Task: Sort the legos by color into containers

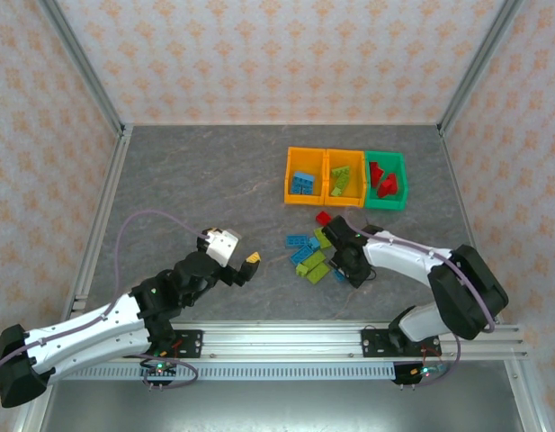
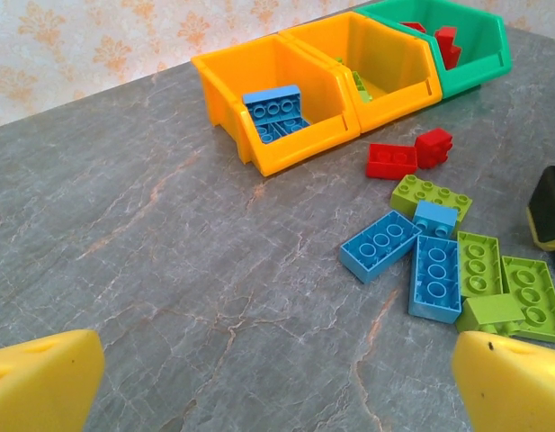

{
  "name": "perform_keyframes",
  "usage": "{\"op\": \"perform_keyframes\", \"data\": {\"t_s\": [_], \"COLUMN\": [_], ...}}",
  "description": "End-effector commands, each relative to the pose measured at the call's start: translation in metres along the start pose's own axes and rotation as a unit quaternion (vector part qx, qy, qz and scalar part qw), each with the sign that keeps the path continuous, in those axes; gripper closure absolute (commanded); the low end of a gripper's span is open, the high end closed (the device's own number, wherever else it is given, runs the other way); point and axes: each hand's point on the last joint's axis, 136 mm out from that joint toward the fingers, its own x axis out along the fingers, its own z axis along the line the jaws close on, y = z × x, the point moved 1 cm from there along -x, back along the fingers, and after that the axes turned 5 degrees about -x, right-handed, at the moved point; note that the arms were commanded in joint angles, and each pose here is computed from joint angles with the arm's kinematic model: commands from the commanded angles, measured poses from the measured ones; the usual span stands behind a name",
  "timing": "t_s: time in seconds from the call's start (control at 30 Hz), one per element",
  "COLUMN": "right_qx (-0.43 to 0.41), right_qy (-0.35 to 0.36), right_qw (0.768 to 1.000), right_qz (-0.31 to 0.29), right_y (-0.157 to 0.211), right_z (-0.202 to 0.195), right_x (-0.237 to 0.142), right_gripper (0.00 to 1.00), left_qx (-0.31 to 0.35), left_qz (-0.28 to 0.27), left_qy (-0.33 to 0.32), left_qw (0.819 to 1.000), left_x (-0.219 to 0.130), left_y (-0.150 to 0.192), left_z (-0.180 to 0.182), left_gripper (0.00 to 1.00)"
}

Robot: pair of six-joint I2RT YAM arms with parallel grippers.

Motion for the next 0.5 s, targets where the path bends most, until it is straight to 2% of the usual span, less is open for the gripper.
{"op": "perform_keyframes", "data": {"t_s": [0.0,0.07,0.17,0.23,0.33,0.4,0.47], "right_qx": [0.023,0.013,-0.046,-0.105,-0.193,-0.235,-0.228], "right_qy": [-0.013,-0.034,-0.119,-0.198,-0.279,-0.283,-0.232], "right_qw": [0.999,0.998,0.987,0.966,0.919,0.895,0.896], "right_qz": [-0.032,-0.053,-0.093,-0.128,-0.201,-0.254,-0.303], "right_y": [-0.008,-0.015,-0.029,-0.039,-0.056,-0.072,-0.098], "right_z": [-0.001,0.002,0.033,0.071,0.120,0.146,0.160], "right_x": [-0.001,-0.014,-0.047,-0.078,-0.132,-0.157,-0.162], "right_gripper": [0.58,0.67,0.68,0.68,0.66,0.64,0.64], "left_qx": [-0.004,-0.004,-0.005,-0.004,-0.001,0.006,0.015], "left_qz": [-0.011,-0.012,-0.013,-0.014,-0.012,-0.005,0.004], "left_qy": [-0.006,-0.010,-0.012,-0.013,-0.012,-0.016,-0.022], "left_qw": [1.000,1.000,1.000,1.000,1.000,1.000,1.000], "left_x": [0.000,0.000,0.000,0.001,0.003,0.006,0.008], "left_y": [-0.003,-0.003,-0.002,-0.002,-0.001,0.003,0.005], "left_z": [0.002,0.003,0.004,0.004,0.003,0.003,0.004], "left_gripper": [0.00,0.00,0.00,0.00,0.00,0.00,0.00]}}
